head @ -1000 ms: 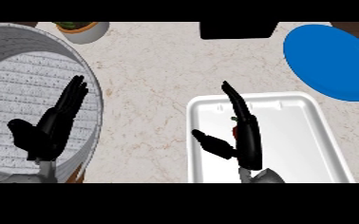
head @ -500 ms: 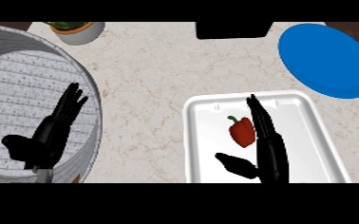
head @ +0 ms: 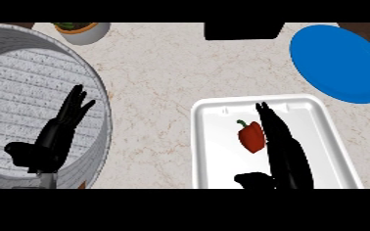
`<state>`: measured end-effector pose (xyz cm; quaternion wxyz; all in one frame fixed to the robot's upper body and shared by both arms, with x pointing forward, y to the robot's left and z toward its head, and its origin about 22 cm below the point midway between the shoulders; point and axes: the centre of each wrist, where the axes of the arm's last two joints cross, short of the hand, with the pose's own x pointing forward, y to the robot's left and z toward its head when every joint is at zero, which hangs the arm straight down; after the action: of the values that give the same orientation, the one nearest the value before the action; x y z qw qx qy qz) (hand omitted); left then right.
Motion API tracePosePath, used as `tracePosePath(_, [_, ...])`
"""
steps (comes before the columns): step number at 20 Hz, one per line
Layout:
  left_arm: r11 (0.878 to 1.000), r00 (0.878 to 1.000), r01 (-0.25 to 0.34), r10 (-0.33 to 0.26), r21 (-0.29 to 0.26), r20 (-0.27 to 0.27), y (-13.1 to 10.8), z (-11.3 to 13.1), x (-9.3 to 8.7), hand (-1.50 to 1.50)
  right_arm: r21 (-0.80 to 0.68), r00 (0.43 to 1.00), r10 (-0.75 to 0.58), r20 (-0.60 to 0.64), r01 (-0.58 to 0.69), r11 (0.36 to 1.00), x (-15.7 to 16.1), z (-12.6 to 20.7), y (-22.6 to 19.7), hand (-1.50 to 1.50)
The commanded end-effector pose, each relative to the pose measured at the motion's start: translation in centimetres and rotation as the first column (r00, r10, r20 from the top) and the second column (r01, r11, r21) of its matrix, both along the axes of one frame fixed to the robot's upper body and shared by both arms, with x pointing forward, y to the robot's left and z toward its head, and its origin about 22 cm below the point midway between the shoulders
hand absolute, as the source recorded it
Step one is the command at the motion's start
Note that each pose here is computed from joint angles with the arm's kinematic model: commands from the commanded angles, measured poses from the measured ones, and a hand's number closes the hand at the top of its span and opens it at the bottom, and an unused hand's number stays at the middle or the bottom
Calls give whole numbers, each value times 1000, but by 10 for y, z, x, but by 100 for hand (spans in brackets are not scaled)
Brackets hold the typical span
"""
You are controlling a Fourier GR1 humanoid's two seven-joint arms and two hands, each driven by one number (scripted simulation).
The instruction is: Pick the bell pepper from the tray and place it in the plate
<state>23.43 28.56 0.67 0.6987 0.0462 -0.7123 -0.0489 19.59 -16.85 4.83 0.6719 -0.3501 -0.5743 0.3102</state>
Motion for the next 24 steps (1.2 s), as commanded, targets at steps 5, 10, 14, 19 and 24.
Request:
tracePosePath(5, [998, 998, -20, 25, 66, -61, 25, -14, 3, 0, -100, 984, -91, -155, 76, 992, 4, 37, 12, -150])
tracePosePath(10, [998, 998, -28, 32, 56, -62, 21, -16, 17, 0, -195, 967, -118, -226, 74, 978, 7, 31, 9, -150])
tracePosePath(14, [999, 998, -18, 21, 52, -63, 3, -21, 18, 0, -185, 958, -93, -271, 43, 982, 9, 11, 17, -150])
tracePosePath(19, [999, 997, -6, 8, 37, -73, 16, -22, 21, 0, -192, 954, -115, -277, 62, 979, 32, 5, 4, -150])
tracePosePath(24, [999, 998, -8, 10, 38, -63, 2, -6, 28, 0, -252, 950, -155, -272, 85, 964, 40, -7, 0, -150])
